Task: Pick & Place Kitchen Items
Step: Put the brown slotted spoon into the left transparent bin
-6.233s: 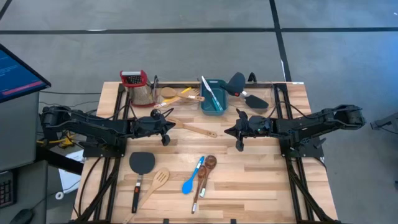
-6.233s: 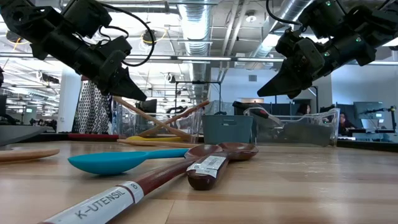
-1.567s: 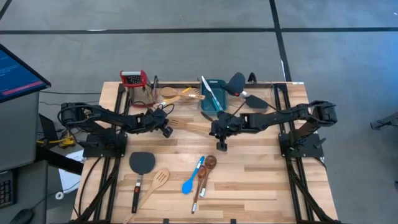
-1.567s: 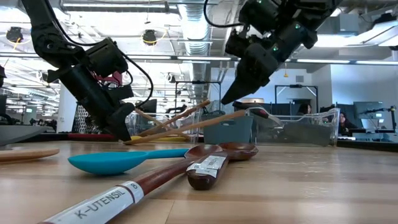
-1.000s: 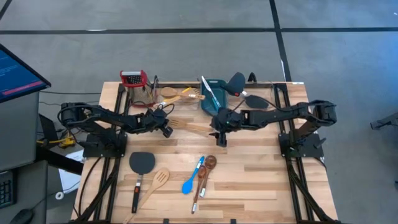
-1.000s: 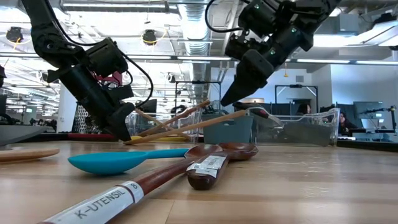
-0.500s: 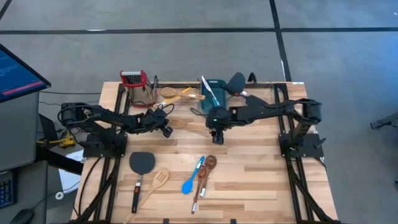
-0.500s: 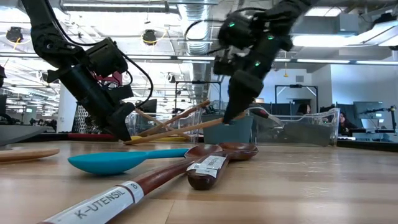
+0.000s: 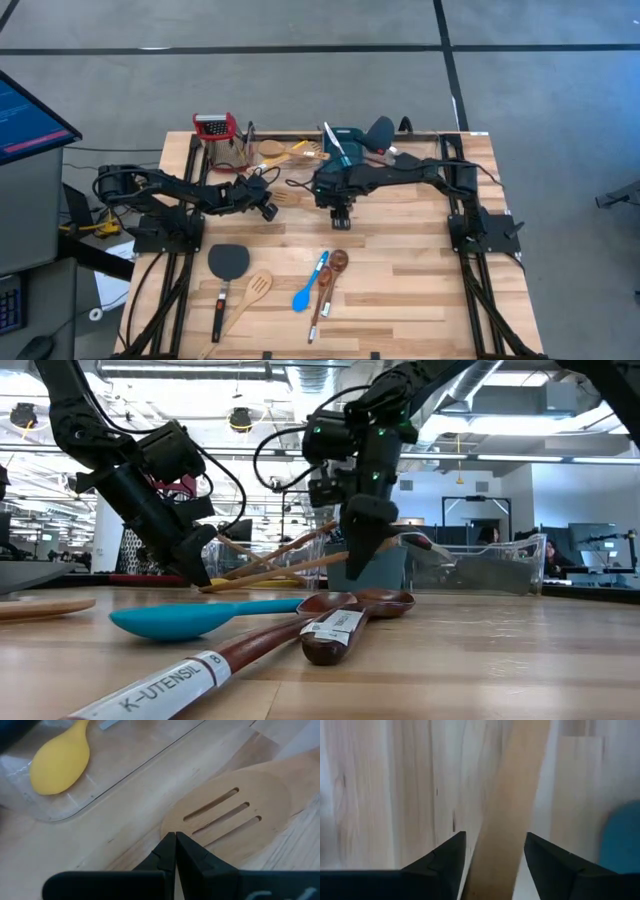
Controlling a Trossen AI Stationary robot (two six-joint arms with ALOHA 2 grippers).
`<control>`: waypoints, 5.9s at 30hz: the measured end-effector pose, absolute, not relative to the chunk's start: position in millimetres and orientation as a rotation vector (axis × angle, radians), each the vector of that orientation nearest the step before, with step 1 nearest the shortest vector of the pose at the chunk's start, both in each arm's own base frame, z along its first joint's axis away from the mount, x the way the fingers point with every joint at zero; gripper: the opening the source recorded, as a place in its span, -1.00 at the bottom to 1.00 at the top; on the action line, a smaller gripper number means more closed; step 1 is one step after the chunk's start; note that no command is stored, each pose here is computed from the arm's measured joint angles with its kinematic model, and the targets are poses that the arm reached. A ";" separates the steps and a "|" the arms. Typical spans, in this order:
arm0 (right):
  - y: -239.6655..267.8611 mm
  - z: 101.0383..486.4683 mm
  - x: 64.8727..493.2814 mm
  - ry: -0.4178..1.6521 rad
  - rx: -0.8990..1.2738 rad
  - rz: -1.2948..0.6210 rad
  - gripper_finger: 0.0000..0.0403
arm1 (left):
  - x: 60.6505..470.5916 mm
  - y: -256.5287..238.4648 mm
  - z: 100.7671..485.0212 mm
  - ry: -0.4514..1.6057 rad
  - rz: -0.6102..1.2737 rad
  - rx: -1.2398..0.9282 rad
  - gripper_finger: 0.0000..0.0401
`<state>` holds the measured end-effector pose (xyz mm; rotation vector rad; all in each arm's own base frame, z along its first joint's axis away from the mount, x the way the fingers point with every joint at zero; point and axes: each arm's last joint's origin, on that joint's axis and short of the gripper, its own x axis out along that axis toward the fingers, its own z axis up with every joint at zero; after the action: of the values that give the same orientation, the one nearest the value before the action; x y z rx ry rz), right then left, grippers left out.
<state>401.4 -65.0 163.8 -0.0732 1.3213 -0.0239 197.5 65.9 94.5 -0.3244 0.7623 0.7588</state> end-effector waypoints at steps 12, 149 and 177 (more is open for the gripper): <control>-66.9 178.8 396.4 1.306 -0.089 -0.063 -0.56 | 198.0 65.5 94.7 0.758 0.750 -0.328 -0.99; -186.5 280.1 422.2 1.355 0.011 -0.346 -0.59 | 150.8 5.9 235.6 0.070 0.484 0.072 -0.99; -189.4 262.2 437.6 1.318 -0.003 -0.318 -0.41 | 150.8 5.9 235.3 0.071 0.484 0.066 -0.99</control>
<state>437.6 -189.4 262.2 -0.0035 1.3179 -0.3176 150.8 5.9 235.3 0.0656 0.0710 0.4844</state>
